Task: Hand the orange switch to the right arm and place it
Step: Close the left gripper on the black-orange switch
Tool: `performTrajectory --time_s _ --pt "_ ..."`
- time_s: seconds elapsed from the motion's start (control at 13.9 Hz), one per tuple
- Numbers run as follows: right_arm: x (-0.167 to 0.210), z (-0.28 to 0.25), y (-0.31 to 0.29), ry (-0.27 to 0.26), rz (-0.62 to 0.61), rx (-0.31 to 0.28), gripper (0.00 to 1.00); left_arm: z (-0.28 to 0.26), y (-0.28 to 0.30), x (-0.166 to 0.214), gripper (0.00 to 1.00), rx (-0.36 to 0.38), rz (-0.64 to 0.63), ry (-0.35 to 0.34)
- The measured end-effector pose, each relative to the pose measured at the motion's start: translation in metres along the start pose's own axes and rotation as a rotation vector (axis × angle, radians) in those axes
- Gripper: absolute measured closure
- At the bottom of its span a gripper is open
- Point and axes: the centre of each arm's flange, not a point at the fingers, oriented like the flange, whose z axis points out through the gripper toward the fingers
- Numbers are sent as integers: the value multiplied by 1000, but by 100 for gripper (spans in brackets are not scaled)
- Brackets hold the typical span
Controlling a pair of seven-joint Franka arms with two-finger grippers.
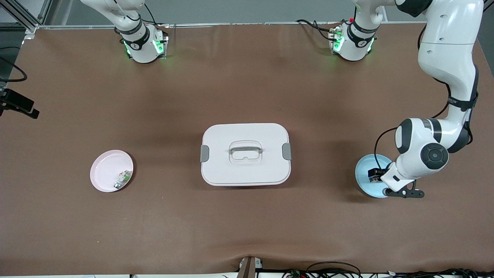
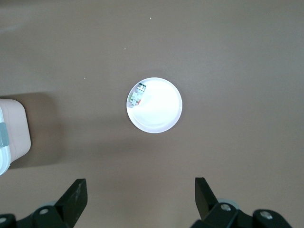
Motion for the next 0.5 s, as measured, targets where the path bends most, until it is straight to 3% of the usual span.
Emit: performTrajectory --time_s 0.5 --pt "0 0 3 -1 5 0 0 20 2 3 0 -6 -6 7"
